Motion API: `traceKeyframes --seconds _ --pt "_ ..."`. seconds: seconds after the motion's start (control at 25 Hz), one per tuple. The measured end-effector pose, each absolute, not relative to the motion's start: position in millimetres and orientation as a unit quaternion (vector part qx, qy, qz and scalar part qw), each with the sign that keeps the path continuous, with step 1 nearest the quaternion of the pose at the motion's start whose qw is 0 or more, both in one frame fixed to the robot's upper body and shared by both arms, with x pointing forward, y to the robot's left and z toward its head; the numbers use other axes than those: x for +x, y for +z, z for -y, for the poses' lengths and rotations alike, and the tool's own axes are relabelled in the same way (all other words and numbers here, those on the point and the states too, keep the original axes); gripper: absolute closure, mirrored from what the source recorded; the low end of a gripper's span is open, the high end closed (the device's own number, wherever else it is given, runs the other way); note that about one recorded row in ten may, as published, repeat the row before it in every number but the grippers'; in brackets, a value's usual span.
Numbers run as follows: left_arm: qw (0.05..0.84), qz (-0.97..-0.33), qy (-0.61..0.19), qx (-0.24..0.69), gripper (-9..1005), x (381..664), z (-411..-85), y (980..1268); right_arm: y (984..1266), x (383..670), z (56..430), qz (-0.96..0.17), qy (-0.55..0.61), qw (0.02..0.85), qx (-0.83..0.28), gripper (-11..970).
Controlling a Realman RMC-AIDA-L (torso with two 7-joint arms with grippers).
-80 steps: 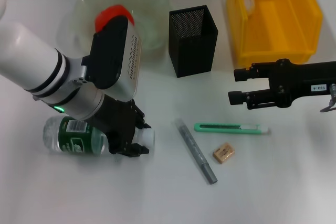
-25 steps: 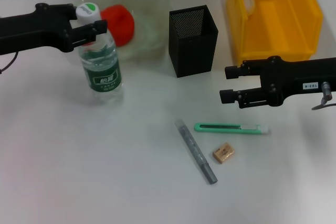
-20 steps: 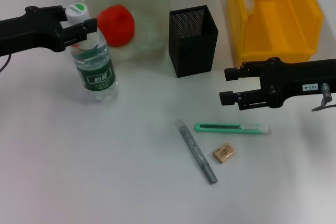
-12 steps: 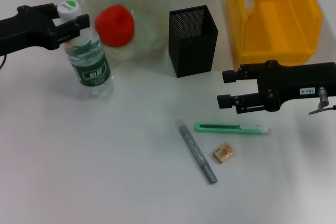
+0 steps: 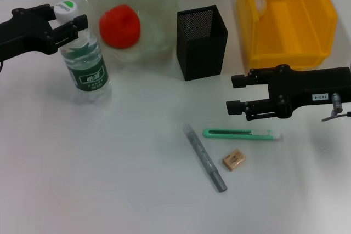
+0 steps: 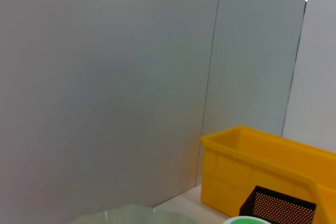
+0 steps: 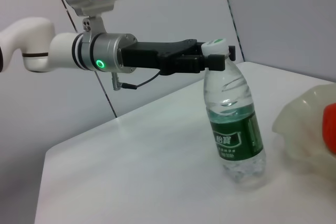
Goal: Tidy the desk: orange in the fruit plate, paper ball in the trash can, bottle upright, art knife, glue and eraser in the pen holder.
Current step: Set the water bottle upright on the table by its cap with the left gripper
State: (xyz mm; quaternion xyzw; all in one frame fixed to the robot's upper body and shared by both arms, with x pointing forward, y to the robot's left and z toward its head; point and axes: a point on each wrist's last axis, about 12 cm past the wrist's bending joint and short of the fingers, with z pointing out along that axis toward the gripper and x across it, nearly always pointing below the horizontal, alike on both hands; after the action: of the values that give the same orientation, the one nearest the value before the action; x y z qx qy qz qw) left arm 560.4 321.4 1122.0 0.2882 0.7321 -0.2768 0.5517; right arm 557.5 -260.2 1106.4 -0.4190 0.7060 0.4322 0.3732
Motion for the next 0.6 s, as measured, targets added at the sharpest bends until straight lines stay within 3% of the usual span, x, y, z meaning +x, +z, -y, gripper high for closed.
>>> traceKeyframes --seconds 0.6 --pt "0.552 -0.739 -0.264 0.283 552 563.5 -320.3 1115.1 1106.9 557.9 260.0 -0.706 0.432 0.373 -0.420 197"
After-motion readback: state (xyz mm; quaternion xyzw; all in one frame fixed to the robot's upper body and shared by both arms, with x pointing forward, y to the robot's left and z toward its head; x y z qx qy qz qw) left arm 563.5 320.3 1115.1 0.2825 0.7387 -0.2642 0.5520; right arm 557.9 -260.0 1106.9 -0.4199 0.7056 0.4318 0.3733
